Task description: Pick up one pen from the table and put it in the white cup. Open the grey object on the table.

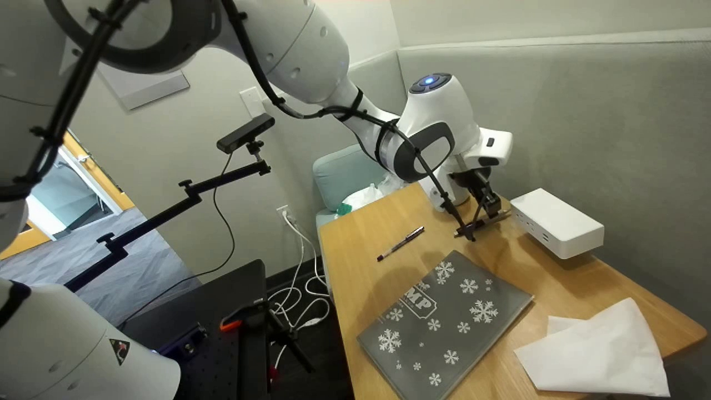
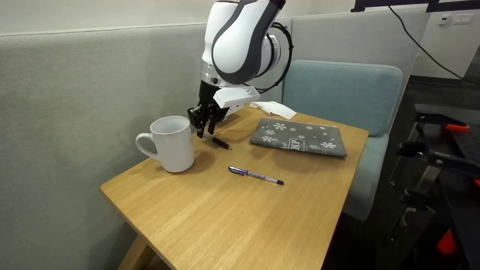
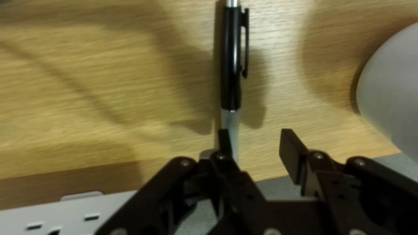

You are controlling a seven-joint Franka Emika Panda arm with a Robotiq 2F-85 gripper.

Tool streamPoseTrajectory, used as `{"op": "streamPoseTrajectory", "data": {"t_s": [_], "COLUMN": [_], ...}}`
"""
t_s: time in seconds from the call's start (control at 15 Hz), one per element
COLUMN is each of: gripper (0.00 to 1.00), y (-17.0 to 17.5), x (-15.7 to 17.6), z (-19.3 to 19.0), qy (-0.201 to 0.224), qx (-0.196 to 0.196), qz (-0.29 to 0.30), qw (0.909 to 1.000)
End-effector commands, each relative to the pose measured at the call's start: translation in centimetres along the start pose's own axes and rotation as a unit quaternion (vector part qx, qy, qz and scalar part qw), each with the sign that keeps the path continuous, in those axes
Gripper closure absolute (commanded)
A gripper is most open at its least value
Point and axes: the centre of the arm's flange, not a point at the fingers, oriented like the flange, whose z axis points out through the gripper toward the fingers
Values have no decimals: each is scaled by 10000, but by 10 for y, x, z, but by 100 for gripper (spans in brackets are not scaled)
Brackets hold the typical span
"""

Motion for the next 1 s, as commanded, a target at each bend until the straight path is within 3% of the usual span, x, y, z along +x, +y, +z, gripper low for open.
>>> {"op": "streamPoseTrajectory", "data": {"t_s": [0.0, 0.27, 0.73, 0.93], "gripper": [25, 0, 0, 0], "y": [-10, -10, -1, -2], "x": [-3, -23, -68, -86], "z": [-20, -54, -113, -120], "qy": [-154, -20, -338, -740], "qx": [-113, -376, -746, -762], "qz": [9, -5, -179, -526], "qw": [9998, 9993, 9965, 9930]}}
